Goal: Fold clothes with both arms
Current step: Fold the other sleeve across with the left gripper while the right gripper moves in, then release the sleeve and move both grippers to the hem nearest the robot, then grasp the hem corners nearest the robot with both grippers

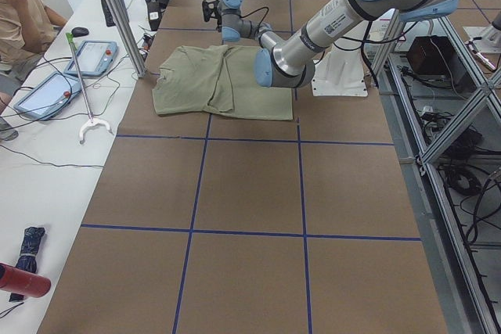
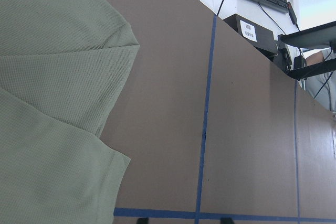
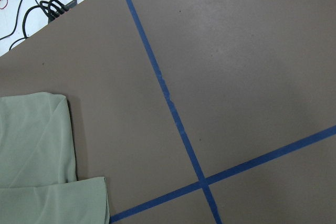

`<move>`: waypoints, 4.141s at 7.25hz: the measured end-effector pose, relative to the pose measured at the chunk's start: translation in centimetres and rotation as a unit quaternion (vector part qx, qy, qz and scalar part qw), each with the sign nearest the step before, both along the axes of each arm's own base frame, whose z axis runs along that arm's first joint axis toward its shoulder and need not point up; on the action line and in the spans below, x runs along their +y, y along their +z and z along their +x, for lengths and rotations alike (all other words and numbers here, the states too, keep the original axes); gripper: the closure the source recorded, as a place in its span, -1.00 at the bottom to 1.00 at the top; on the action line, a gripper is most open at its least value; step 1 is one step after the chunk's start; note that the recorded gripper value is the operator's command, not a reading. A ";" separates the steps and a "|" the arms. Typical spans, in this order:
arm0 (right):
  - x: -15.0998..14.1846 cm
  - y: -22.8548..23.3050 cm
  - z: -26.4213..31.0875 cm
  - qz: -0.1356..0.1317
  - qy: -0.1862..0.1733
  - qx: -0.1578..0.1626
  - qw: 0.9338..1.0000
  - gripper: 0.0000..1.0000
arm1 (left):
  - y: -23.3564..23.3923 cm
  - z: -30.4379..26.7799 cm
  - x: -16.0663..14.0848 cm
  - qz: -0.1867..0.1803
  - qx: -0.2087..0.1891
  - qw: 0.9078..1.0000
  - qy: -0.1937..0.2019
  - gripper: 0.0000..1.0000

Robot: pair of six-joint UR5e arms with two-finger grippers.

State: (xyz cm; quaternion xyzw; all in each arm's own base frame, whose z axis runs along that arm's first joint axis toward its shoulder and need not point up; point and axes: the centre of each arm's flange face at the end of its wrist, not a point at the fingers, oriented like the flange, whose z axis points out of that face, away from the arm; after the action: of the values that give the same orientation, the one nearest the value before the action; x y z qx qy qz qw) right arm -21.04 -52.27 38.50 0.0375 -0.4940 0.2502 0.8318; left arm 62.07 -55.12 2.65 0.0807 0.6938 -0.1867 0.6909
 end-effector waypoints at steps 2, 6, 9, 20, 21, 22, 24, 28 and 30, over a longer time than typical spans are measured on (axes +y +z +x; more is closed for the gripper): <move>5.0 -3.1 -8.7 -0.018 0.014 -0.010 1.000 -1.00 | 3.1 -4.5 1.6 -0.001 -0.007 1.000 0.025 -0.72; 20.8 -5.6 -24.3 -0.078 0.050 -0.029 0.995 -0.97 | 14.1 -15.2 2.6 0.043 -0.057 0.996 0.047 -0.71; 28.9 -5.1 -28.5 -0.113 0.063 0.007 0.992 -0.82 | 16.0 -16.6 2.8 0.042 -0.065 0.996 0.045 -0.72; 31.5 -1.9 -27.7 -0.136 0.054 0.039 0.989 1.00 | 15.6 -17.1 3.4 0.039 -0.057 0.997 0.045 -0.74; 31.7 -2.1 -27.6 -0.136 0.050 0.037 0.989 1.00 | 16.1 -17.8 4.1 0.024 -0.059 0.997 0.045 -0.74; 31.8 -2.7 -27.1 -0.138 0.046 0.031 0.989 1.00 | 17.4 -19.4 5.7 -0.009 -0.073 0.996 0.043 -0.73; 32.1 -3.7 -25.7 -0.144 0.036 0.020 0.989 1.00 | 19.1 -18.6 11.4 -0.055 -0.128 0.990 0.033 -0.72; 32.1 -3.4 -25.3 -0.144 0.034 0.023 0.989 1.00 | 27.0 -15.7 24.6 -0.080 -0.278 0.956 0.055 -0.71; 32.1 -3.2 -25.3 -0.143 0.034 0.025 0.989 1.00 | 30.1 -15.9 26.1 -0.101 -0.315 0.942 0.060 -0.67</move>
State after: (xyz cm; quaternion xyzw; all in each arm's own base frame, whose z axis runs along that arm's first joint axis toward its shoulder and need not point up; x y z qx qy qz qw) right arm -46.36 -20.14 35.25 -0.0594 -0.4303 0.3453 0.8319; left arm 46.15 -29.06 32.79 0.0235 0.4216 -0.1795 0.8885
